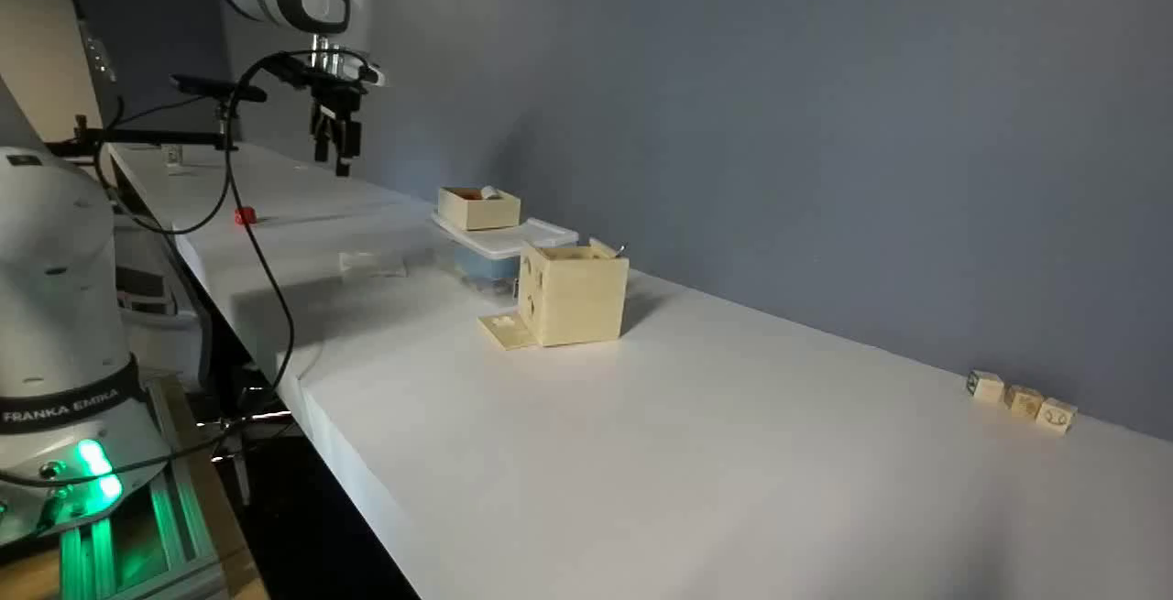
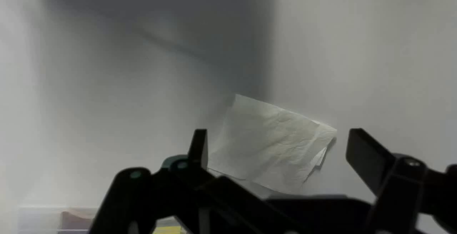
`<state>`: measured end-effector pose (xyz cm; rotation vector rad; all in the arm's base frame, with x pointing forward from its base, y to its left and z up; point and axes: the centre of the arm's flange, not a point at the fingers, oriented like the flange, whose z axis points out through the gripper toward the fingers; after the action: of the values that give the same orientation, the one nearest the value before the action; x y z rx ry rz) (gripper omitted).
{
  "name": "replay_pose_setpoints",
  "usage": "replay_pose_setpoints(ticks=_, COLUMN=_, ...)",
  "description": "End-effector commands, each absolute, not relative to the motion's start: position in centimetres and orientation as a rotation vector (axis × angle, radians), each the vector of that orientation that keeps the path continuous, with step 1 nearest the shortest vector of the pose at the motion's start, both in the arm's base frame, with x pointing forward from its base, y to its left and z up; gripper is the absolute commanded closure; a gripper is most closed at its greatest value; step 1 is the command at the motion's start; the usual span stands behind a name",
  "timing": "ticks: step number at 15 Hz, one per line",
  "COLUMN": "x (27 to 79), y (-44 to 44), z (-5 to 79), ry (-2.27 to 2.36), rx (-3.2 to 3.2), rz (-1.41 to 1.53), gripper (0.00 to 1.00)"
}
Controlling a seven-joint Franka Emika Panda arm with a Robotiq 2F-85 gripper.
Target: Put the white object and red toy inside the cube-shaped object
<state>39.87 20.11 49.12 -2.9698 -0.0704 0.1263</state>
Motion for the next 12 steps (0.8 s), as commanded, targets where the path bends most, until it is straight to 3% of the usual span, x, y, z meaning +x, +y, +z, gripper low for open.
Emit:
replay_pose_setpoints(ticks=1, x=39.9, y=20.1, z=49.1, ry=-0.071, rx=-2.970, rz=0.126, gripper=0.00)
replay_pose_setpoints(ticks=9, x=39.8, y=20.1, z=49.1, ry=-0.072, rx=-2.970, rz=0.126, gripper=0.00)
replay_pose_setpoints(ticks=12, x=42.1, y=17.6, z=49.9, ry=0.054, rx=-2.934, rz=-0.004, gripper=0.00)
